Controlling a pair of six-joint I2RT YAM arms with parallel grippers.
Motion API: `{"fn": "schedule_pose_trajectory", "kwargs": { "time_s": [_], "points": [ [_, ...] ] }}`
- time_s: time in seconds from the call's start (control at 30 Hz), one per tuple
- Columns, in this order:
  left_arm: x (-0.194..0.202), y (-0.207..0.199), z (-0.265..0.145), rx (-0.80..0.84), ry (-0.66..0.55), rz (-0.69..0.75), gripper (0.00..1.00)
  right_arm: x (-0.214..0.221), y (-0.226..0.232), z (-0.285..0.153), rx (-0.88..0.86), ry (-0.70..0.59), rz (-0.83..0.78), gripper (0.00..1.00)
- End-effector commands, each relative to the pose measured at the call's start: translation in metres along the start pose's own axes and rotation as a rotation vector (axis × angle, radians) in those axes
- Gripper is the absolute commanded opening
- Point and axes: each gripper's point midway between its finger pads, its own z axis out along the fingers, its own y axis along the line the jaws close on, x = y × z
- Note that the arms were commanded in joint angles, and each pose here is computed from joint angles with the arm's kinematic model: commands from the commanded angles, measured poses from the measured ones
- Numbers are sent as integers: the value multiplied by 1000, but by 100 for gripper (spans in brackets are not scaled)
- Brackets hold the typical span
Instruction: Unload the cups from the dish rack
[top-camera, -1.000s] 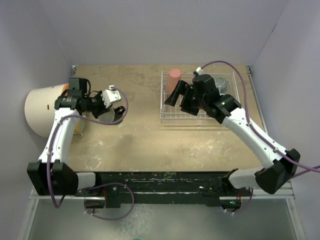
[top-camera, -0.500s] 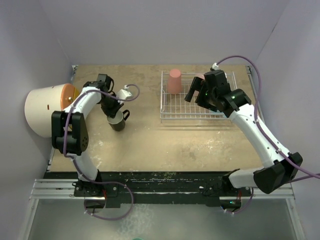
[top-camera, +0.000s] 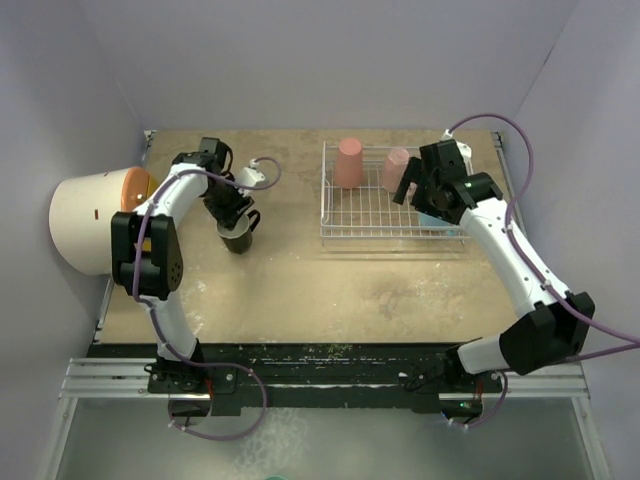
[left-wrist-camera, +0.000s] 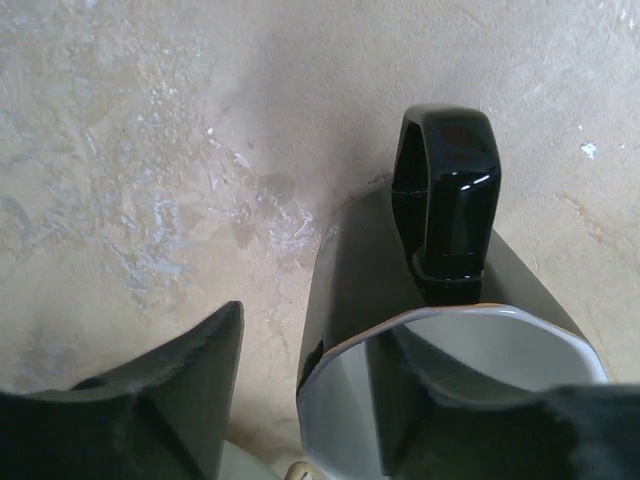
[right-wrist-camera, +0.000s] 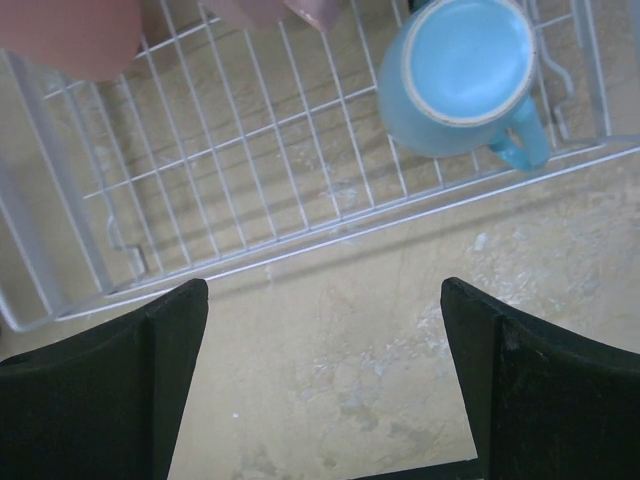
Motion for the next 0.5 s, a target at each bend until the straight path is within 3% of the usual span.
{"fn": "schedule_pose_trajectory", "kwargs": {
  "time_s": [0.0, 0.03, 0.07, 0.1, 0.47],
  "points": [
    [-30, 15, -36, -95, -111, 21, 66, -18, -25, 8, 124, -58, -38, 100],
    [-34, 15, -43, -100, -130, 25, 75, -20, -32, 10, 143, -57, -37, 100],
    [-38, 13, -51, -102, -153, 27, 94, -21, -37, 12, 154, -54, -33, 100],
    [-43, 13, -60, -111, -174, 29, 100, -22, -43, 15, 163, -53, -29, 100],
    [-77, -10, -140, -135, -406, 39, 99, -43, -72, 37, 80, -97, 20, 100]
  ]
}}
